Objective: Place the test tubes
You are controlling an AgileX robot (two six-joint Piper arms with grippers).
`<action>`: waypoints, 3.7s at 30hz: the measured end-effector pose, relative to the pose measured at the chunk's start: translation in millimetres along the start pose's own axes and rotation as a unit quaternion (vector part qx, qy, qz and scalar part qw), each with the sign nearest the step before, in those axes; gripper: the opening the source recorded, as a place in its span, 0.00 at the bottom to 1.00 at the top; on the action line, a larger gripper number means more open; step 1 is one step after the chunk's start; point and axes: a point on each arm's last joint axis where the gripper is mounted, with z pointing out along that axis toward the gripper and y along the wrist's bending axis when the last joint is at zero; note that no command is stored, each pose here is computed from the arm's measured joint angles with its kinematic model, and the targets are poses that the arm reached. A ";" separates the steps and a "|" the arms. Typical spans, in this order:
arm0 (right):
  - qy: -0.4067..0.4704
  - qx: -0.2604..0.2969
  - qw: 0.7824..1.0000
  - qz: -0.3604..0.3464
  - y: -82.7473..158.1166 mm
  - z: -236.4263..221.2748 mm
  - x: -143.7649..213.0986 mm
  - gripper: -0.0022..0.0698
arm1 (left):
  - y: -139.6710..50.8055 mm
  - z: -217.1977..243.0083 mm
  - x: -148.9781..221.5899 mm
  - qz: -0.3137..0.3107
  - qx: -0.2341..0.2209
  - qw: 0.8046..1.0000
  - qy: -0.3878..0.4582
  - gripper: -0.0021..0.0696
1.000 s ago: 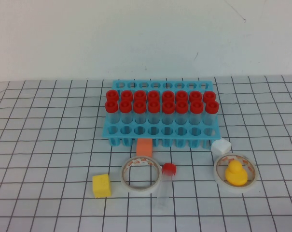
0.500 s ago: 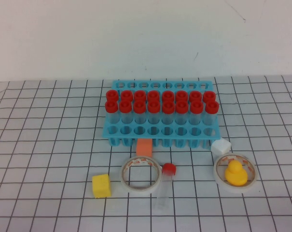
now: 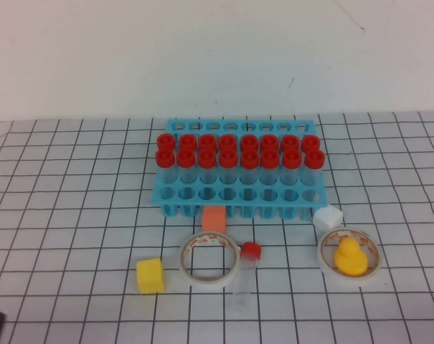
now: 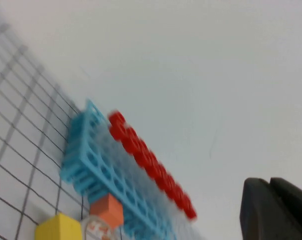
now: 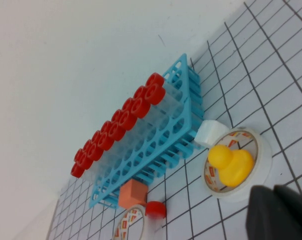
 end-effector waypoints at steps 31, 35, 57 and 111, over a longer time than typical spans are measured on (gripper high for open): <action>0.002 0.001 0.999 -0.045 -0.3 0.0 0.3 0.03 | -109.5 172.2 -2.8 0.532 -0.135 0.622 0.559 0.03; 0.002 0.002 0.999 -0.050 -0.4 0.0 0.3 0.03 | -113.2 185.1 42.3 0.566 -0.119 0.557 0.596 0.03; 0.016 0.001 0.997 -0.074 -0.4 0.0 2.9 0.03 | -60.1 257.4 196.2 0.507 -0.146 0.509 0.680 0.48; -0.012 -0.105 0.980 -0.171 42.4 -7.9 -16.3 0.03 | -89.9 184.7 114.9 0.528 -0.036 0.695 0.487 0.32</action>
